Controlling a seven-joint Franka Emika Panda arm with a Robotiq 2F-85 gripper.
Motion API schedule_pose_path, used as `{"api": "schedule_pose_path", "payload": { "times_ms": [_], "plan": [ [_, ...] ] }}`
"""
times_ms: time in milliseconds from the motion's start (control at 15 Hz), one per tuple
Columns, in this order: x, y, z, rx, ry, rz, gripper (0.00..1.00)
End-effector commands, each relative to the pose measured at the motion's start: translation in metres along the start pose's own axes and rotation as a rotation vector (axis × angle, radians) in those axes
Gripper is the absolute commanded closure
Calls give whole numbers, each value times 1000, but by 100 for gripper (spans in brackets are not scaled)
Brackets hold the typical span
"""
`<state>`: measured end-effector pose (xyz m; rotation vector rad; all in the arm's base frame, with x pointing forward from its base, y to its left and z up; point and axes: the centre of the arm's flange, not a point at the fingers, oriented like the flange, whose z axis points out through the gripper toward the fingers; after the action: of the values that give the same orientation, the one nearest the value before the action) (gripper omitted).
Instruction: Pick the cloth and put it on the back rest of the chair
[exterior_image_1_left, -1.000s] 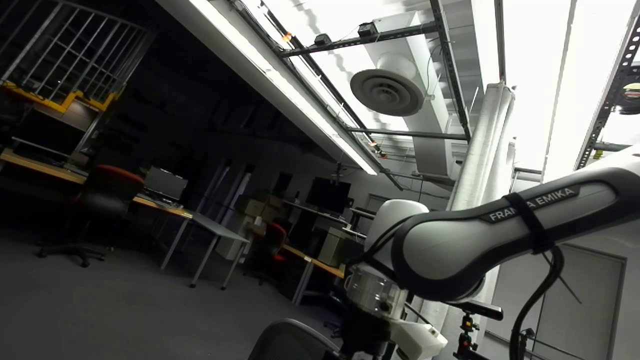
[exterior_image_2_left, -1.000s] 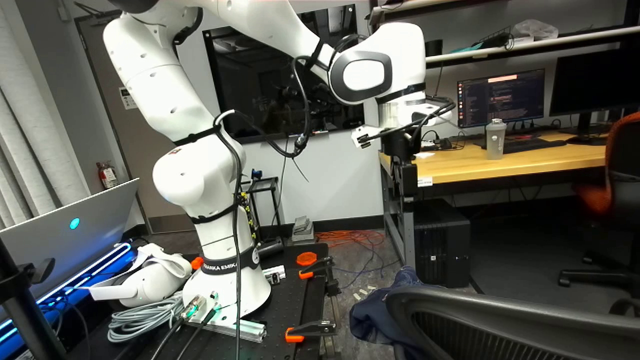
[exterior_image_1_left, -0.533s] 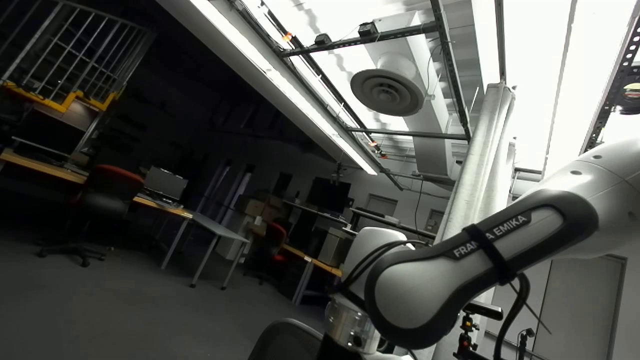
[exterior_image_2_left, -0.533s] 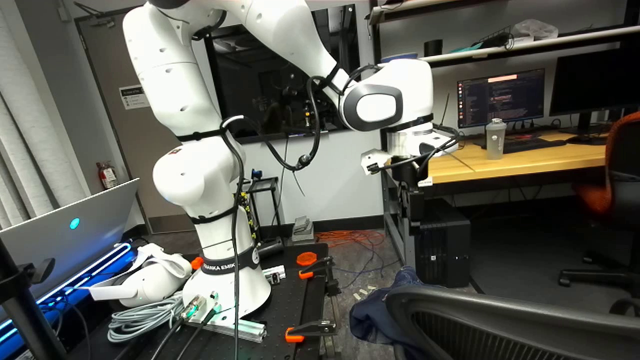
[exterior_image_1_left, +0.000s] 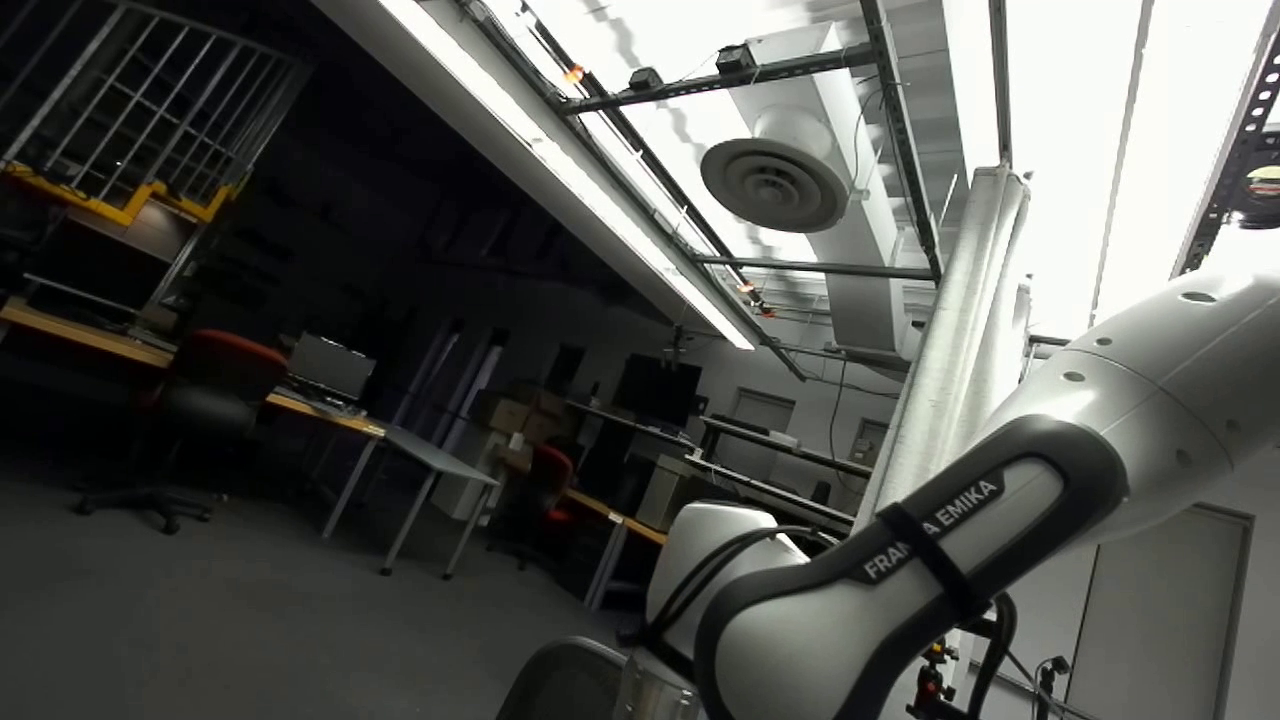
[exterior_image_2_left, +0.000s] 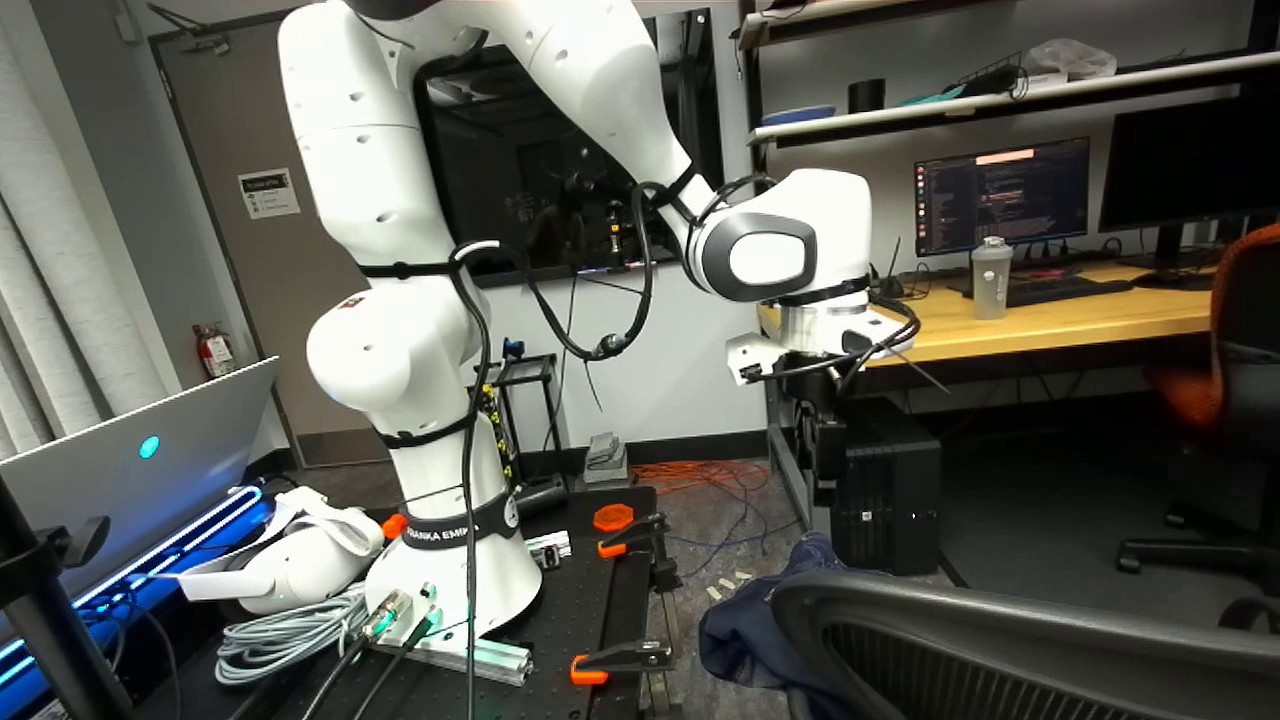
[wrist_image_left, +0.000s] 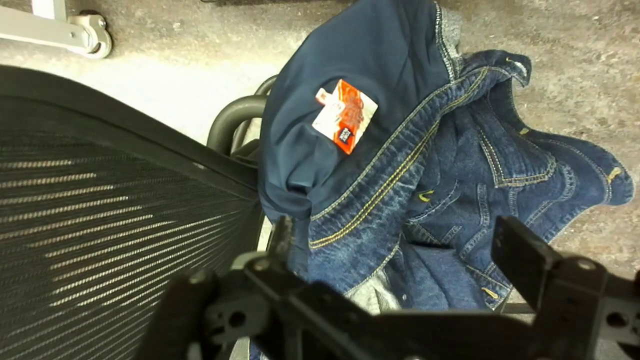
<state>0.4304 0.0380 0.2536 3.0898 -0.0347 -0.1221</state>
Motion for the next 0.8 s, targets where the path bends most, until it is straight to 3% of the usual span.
{"api": "schedule_pose_path", "payload": {
  "times_ms": [0, 733],
  "plan": [
    [11, -9, 19, -9, 0, 16, 0],
    [6, -7, 14, 3, -9, 1, 0]
  ]
}}
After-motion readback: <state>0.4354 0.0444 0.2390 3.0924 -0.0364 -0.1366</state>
